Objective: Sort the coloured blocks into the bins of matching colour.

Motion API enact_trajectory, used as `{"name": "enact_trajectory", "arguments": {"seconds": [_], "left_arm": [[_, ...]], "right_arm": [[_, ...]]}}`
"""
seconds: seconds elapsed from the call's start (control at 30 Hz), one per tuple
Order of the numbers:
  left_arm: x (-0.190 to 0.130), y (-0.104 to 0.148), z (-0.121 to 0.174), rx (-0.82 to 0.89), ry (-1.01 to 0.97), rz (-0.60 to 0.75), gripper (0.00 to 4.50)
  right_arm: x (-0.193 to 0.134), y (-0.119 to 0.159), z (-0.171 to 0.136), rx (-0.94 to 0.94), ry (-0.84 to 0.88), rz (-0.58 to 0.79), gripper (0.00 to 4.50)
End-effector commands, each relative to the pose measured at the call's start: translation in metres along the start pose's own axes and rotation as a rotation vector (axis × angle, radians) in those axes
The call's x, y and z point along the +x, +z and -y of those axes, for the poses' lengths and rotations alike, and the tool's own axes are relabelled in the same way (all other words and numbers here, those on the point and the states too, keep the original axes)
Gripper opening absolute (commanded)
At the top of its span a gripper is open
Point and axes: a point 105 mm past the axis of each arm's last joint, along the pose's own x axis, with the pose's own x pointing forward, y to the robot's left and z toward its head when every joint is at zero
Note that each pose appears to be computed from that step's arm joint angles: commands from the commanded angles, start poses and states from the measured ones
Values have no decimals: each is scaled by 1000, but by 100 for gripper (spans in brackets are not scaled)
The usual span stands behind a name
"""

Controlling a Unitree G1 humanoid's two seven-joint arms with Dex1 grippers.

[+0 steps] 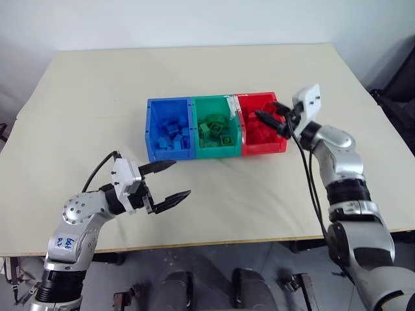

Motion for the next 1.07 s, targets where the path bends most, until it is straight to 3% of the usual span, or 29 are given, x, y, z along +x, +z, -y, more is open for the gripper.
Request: {"name": "enact_trajectory", "arguments": {"seconds": [0.03, 0.17, 0.3, 0.53, 0.63, 0.73, 1.07], "left_arm": [[2, 12, 0, 21, 11, 39, 450], [1, 10, 2, 17, 20, 30, 450], [-6, 5, -3, 24, 63, -9, 450], [-20, -3, -6, 48, 115, -73, 450], [-29, -6, -7, 79, 127, -108, 450], [-35, -11, -8, 105, 127, -142, 450], [-46, -14, -19, 126, 186, -169, 450]], "right_arm": [[4, 4, 12, -26, -99, 28, 183], [7, 5, 8, -41, -62, 28, 309], [-12, 7, -3, -63, 97, 54, 446], [-78, -10, -35, -82, 412, 11, 446], [-125, -26, -60, -39, 608, -73, 446], [-153, -43, -69, -34, 664, -151, 446], [-156, -44, -74, -17, 617, -111, 446]]}}
